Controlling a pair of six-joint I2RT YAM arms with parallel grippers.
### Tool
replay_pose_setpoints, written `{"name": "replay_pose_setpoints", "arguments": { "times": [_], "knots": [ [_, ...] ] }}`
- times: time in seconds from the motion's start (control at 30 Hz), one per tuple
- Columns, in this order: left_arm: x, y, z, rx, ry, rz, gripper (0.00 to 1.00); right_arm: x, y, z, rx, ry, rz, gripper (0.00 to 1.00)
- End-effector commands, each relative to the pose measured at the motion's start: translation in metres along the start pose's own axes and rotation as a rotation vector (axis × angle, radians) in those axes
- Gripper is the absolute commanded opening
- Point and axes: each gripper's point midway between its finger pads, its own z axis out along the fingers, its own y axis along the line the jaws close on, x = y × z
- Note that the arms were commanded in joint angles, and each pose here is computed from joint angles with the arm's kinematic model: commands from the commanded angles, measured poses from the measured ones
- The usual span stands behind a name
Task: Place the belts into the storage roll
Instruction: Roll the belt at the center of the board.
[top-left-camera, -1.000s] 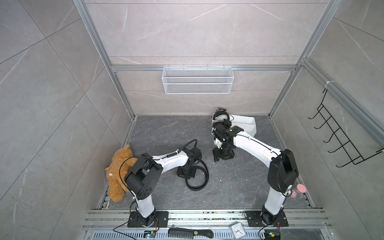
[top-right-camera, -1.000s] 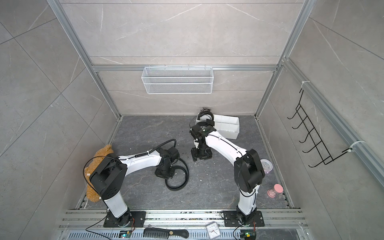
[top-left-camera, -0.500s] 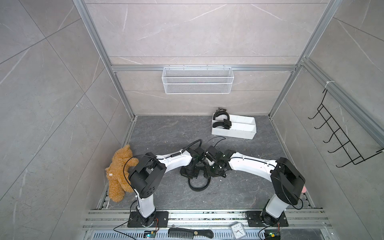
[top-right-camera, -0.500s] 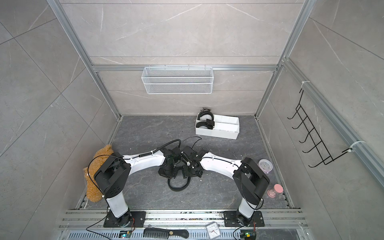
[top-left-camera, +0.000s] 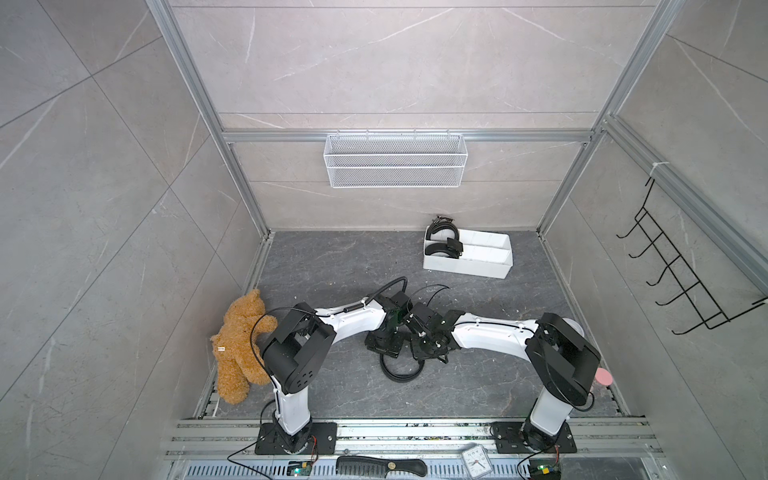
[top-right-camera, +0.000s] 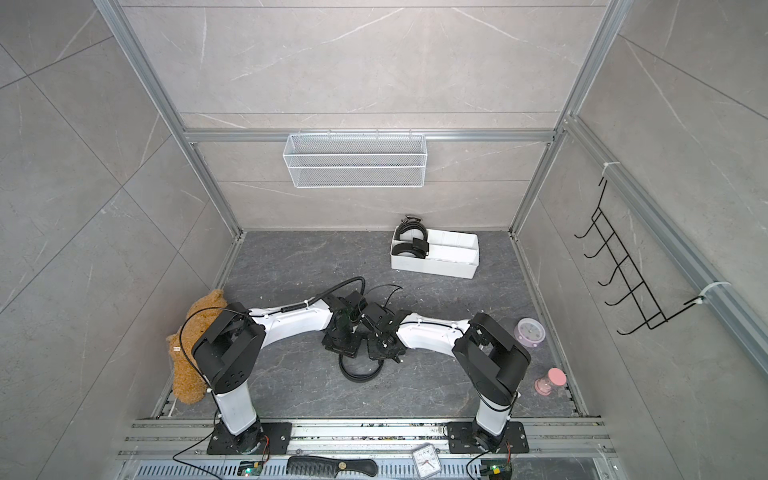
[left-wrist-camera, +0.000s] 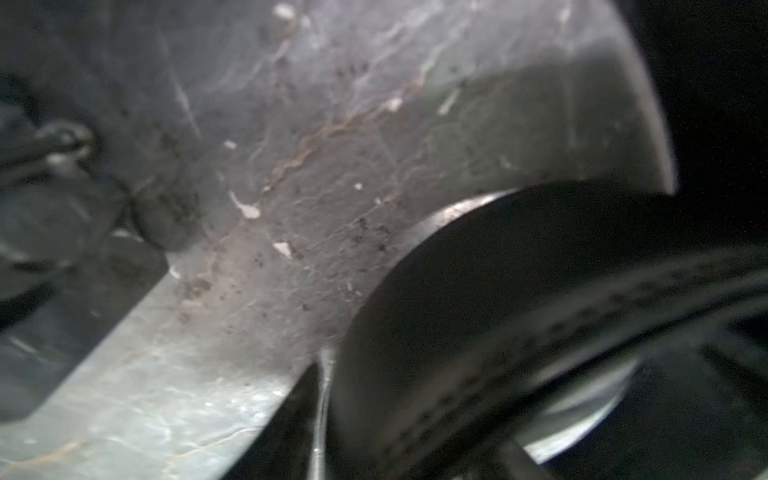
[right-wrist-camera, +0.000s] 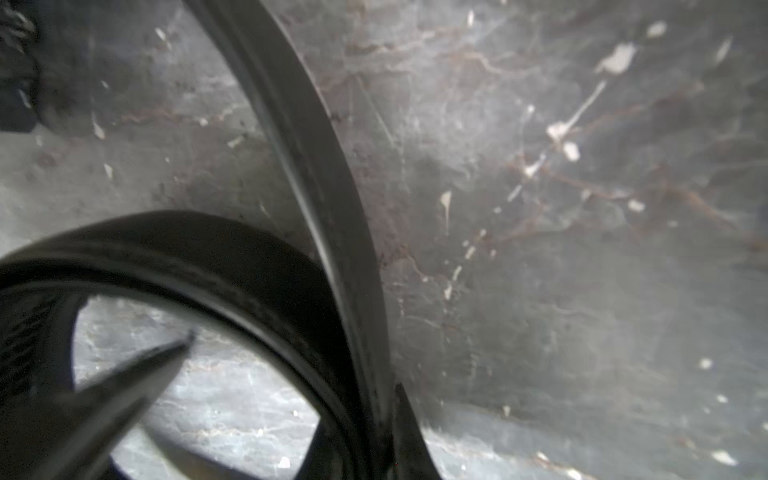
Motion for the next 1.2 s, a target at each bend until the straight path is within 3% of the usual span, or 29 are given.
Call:
{"name": "replay_pose_setpoints", "arguments": {
  "times": [0.0, 0.03, 0.13, 0.23, 0.33, 0.47, 0.57, 0.67, 0.77, 0.93, 1.07, 1.17],
  "knots": [
    [-0.019, -0.009, -0.050, 0.047, -0.140, 0.019, 0.76, 0.011, -0.013, 0.018, 0.072, 0.037, -0.014, 0.00],
    [-0.025, -0.007, -0.069, 0.067, -0.188, 0.005, 0.83, 0.012, -0.016, 0.016, 0.081, 0.041, -0.023, 0.00],
    [-0.040, 0.005, -0.116, 0.078, -0.298, -0.019, 0.90, 0.015, -0.021, 0.011, 0.113, 0.051, -0.058, 0.00],
    [-0.054, 0.025, -0.137, 0.033, -0.316, -0.076, 0.92, 0.014, -0.022, 0.009, 0.124, 0.059, -0.092, 0.00],
    [-0.067, 0.037, -0.129, -0.032, -0.262, -0.130, 0.92, 0.010, -0.021, 0.005, 0.135, 0.055, -0.115, 0.00],
    [-0.071, 0.040, -0.096, -0.045, -0.109, -0.249, 0.91, 0.006, -0.021, 0.001, 0.149, 0.049, -0.124, 0.00],
    [-0.084, 0.035, -0.091, 0.025, -0.139, -0.313, 0.85, 0.006, -0.022, -0.001, 0.147, 0.042, -0.120, 0.00],
    [-0.089, 0.053, -0.093, -0.092, -0.154, -0.257, 0.76, 0.008, -0.021, -0.001, 0.137, 0.046, -0.118, 0.00],
    [-0.094, 0.068, -0.090, -0.168, -0.175, -0.144, 0.74, 0.010, -0.021, 0.000, 0.126, 0.048, -0.122, 0.00],
    [-0.113, 0.053, -0.091, -0.134, -0.270, 0.151, 0.76, 0.011, -0.017, 0.002, 0.109, 0.060, -0.144, 0.00],
    [-0.129, 0.055, -0.086, -0.174, -0.306, 0.340, 0.83, 0.011, -0.017, 0.003, 0.107, 0.067, -0.154, 0.00],
    [-0.133, 0.043, -0.078, -0.116, -0.313, 0.450, 0.83, 0.013, -0.018, 0.003, 0.110, 0.075, -0.160, 0.00]
  ]
}}
